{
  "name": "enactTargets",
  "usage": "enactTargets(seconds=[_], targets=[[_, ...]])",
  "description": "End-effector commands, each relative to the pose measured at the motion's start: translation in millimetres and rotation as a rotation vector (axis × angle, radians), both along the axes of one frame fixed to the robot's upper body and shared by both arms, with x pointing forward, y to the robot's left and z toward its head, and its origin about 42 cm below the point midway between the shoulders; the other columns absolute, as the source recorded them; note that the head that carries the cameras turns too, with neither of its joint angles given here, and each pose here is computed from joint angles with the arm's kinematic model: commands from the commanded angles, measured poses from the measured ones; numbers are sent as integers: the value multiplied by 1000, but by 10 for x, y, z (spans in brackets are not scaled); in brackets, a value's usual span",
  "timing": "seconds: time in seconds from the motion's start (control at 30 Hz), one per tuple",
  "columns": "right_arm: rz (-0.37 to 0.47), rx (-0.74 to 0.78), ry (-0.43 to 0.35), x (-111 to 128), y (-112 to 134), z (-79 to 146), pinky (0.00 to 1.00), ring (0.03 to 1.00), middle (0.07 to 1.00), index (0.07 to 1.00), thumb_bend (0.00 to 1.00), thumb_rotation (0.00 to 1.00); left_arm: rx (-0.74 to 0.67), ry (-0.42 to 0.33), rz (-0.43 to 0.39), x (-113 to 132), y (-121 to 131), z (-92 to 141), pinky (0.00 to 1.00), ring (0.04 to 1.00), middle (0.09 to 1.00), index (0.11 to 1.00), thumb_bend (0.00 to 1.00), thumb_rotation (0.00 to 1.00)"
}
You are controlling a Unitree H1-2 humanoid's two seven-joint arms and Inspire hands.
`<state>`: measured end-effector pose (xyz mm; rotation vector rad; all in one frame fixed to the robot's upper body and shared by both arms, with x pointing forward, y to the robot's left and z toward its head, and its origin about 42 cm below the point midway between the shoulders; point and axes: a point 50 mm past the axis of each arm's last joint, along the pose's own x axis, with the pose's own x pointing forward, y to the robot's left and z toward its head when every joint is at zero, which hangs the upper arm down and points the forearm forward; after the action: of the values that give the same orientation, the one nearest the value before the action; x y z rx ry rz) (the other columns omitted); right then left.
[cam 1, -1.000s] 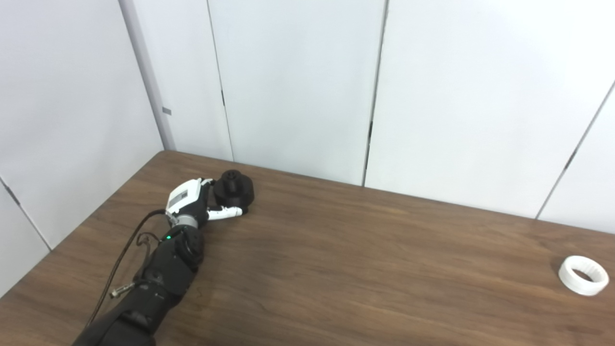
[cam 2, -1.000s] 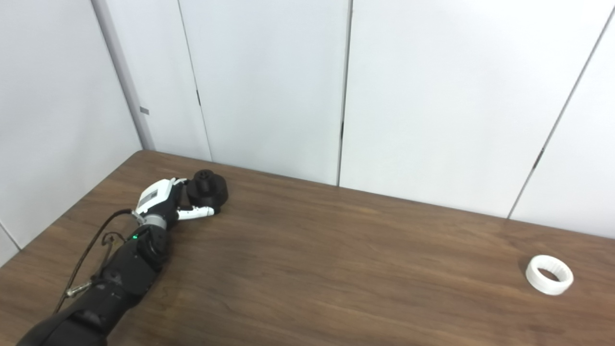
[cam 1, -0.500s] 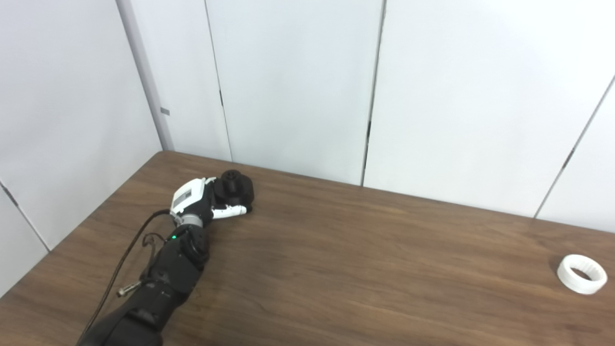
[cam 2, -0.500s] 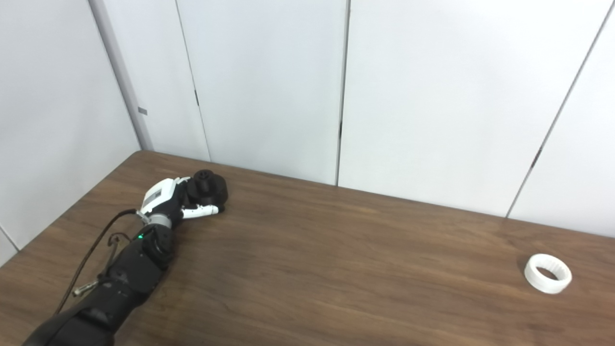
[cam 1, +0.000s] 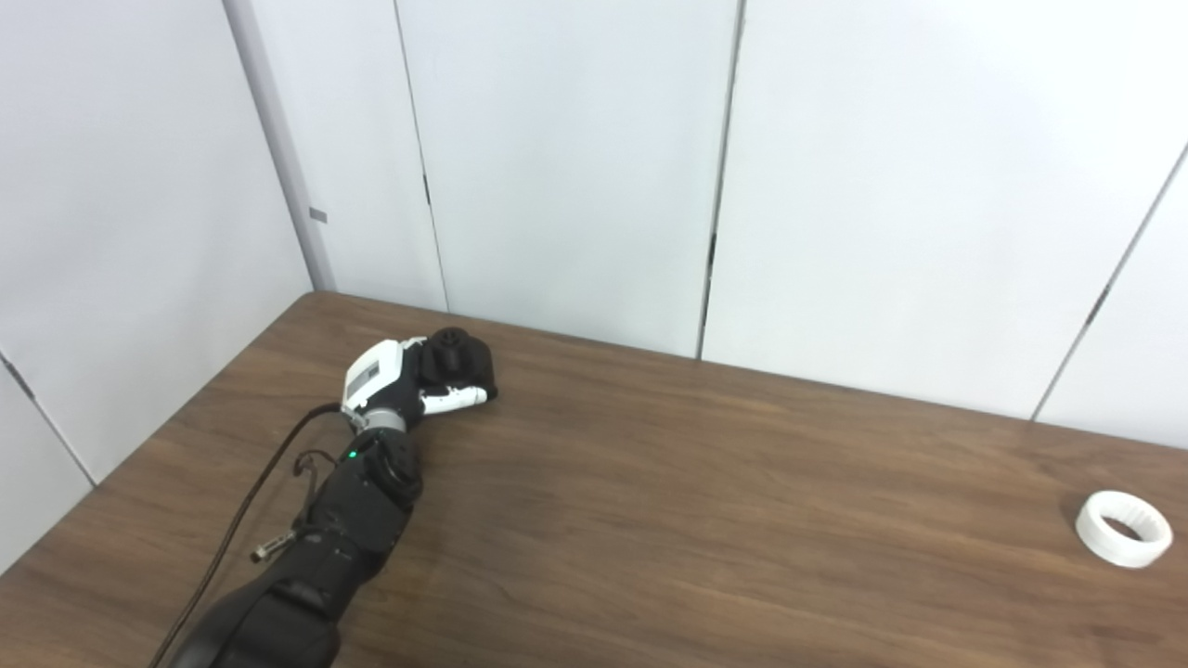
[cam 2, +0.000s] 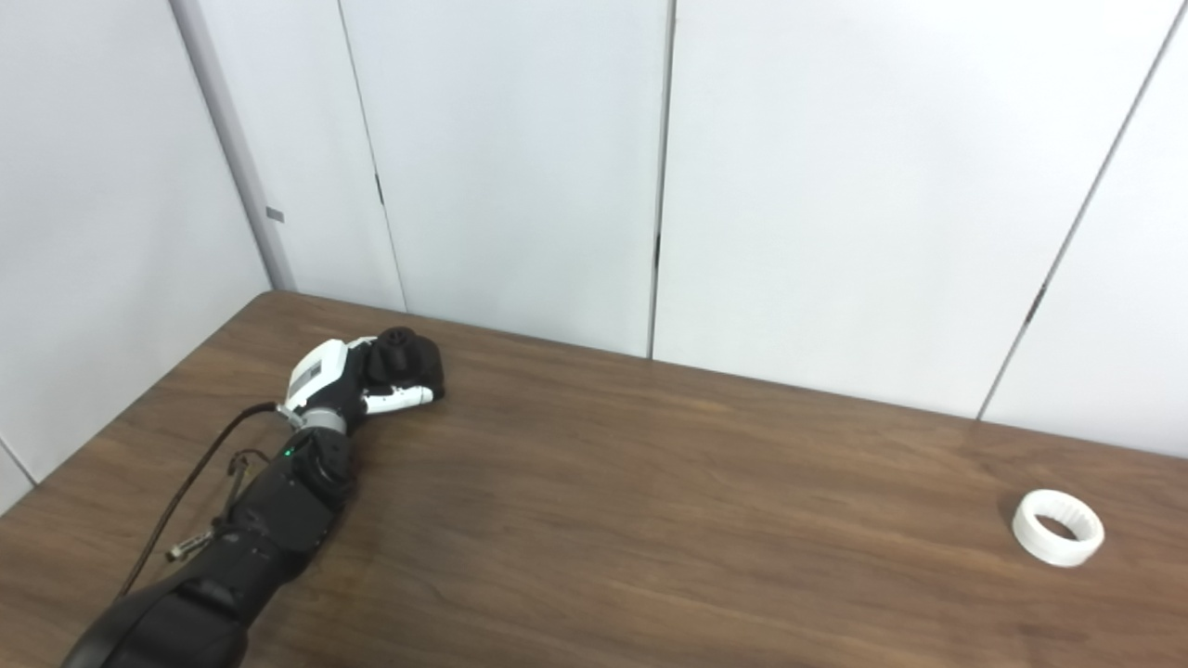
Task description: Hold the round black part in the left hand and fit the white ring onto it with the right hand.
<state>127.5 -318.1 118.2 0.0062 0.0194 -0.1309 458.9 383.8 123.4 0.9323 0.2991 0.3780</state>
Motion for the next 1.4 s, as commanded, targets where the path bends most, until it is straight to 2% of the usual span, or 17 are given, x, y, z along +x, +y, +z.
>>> enactTargets(seconds=[0.0, 0.23, 0.4, 0.93, 1.0, 1.07, 1.1, 1.13, 1.17, 1.23, 1.37], targets=[[10, -9, -37, 0, 20, 92, 1000, 1000, 1000, 1000, 692, 1000, -6, -42, -15, 157, -75, 189, 1000, 979, 930, 857, 1000, 497], [13, -9, -36, -8, 7, 87, 1000, 1000, 1000, 1000, 710, 1000, 22, -25, 0, 173, -75, 192, 1000, 976, 924, 836, 1000, 473], [15, -3, -38, -13, 3, 90, 1000, 1000, 1000, 1000, 720, 1000, 45, -9, 11, 176, -80, 191, 1000, 977, 917, 789, 1000, 477], [11, -2, -41, -9, -1, 94, 1000, 1000, 1000, 1000, 707, 1000, 50, -10, 22, 196, -93, 199, 1000, 967, 897, 714, 1000, 461], [11, 0, -43, -9, -1, 93, 1000, 1000, 1000, 1000, 708, 1000, 63, -24, 26, 196, -95, 198, 1000, 956, 881, 681, 959, 418], [9, 1, -40, -8, 0, 94, 1000, 1000, 1000, 1000, 707, 1000, 50, -73, 30, 179, -106, 189, 965, 919, 830, 599, 892, 301], [7, -2, -39, -9, 0, 94, 1000, 1000, 1000, 1000, 709, 1000, 27, -102, 35, 166, -110, 178, 967, 910, 810, 543, 713, 188], [7, -3, -39, -10, 0, 93, 1000, 1000, 1000, 1000, 714, 1000, 7, -122, 38, 156, -113, 168, 969, 901, 794, 513, 621, 124], [8, -4, -41, -8, -2, 90, 1000, 1000, 1000, 1000, 713, 1000, -12, -139, 42, 145, -117, 157, 962, 891, 782, 497, 573, 88], [9, -2, -44, -10, -6, 88, 1000, 1000, 1000, 1000, 704, 1000, -27, -155, 44, 132, -123, 147, 908, 861, 761, 484, 532, 53], [10, 2, -42, -6, -1, 92, 1000, 1000, 1000, 999, 706, 1000, -23, -165, 44, 128, -129, 141, 850, 844, 752, 483, 521, 47]])
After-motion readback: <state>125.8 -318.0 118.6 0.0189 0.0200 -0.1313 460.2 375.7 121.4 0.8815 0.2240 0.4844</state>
